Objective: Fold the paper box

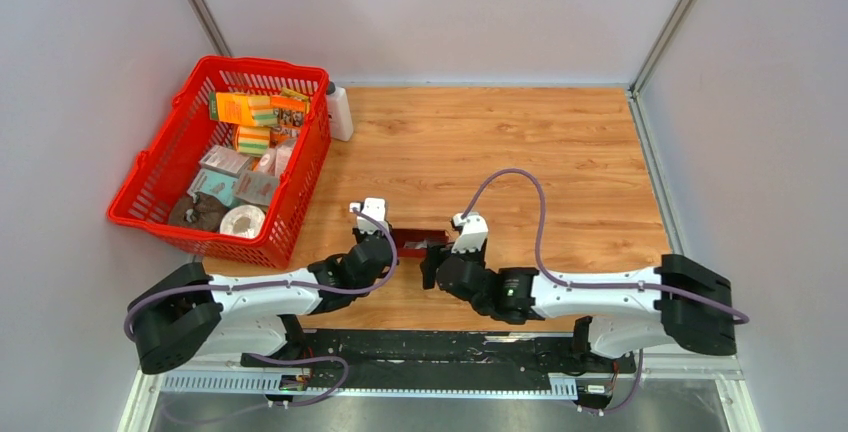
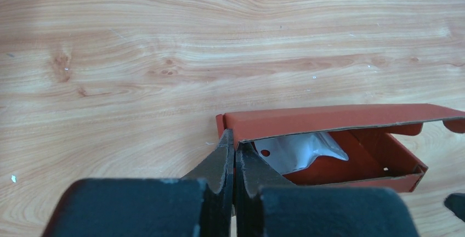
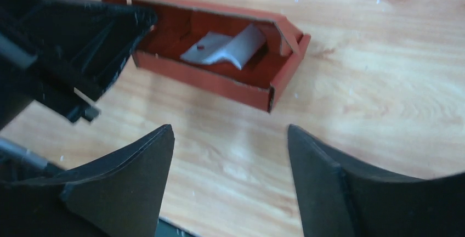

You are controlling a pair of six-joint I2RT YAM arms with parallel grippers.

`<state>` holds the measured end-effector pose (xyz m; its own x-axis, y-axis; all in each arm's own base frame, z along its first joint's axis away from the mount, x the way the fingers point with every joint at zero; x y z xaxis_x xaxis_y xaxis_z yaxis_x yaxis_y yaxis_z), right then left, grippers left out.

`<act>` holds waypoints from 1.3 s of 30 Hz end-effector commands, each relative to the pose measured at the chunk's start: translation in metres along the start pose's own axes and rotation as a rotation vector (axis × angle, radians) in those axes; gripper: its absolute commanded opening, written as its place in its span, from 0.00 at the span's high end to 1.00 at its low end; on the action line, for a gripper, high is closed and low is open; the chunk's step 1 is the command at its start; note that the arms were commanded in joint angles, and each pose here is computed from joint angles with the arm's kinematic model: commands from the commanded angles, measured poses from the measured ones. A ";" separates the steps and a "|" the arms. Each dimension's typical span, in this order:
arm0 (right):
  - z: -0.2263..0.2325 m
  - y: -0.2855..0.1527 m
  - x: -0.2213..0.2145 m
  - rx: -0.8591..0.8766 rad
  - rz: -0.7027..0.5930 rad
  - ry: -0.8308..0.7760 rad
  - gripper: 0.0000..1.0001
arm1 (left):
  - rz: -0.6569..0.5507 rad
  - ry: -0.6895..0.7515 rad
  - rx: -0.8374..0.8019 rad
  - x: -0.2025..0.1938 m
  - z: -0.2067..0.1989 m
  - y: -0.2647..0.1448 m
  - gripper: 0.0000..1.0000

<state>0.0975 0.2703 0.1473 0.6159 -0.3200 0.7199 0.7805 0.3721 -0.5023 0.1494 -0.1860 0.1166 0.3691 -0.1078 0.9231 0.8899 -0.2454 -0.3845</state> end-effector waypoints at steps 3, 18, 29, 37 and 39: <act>-0.017 -0.043 0.006 0.084 0.183 0.027 0.14 | 0.073 0.065 0.037 -0.025 0.003 -0.003 1.00; -0.025 -0.016 0.102 0.155 0.255 0.598 0.21 | 0.050 0.061 0.049 -0.027 0.006 -0.013 1.00; -0.009 0.035 0.088 0.176 0.454 0.658 0.25 | 0.031 0.078 0.065 -0.031 -0.002 -0.017 1.00; -0.020 0.042 0.071 0.153 0.474 0.678 0.50 | 0.039 0.075 0.068 -0.039 -0.006 -0.017 1.00; -0.027 0.042 0.064 0.134 0.473 0.687 0.57 | 0.040 0.065 0.066 -0.041 -0.008 -0.018 1.00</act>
<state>0.1741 0.2404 0.1605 0.8423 -0.5390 0.0021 0.4171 0.6493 -0.6360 0.1257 -0.1919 0.1052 0.3317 -0.1200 0.9357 0.9186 -0.1850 -0.3494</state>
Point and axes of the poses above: each gripper's point midway between its finger pads, its own y axis out along the fingers, its own z axis along the line the jaws close on, x = y × z, the point moved 10 cm from there along -y, back along the fingers, and after that the axes turned 12 degrees about y, right-handed, at the moved point
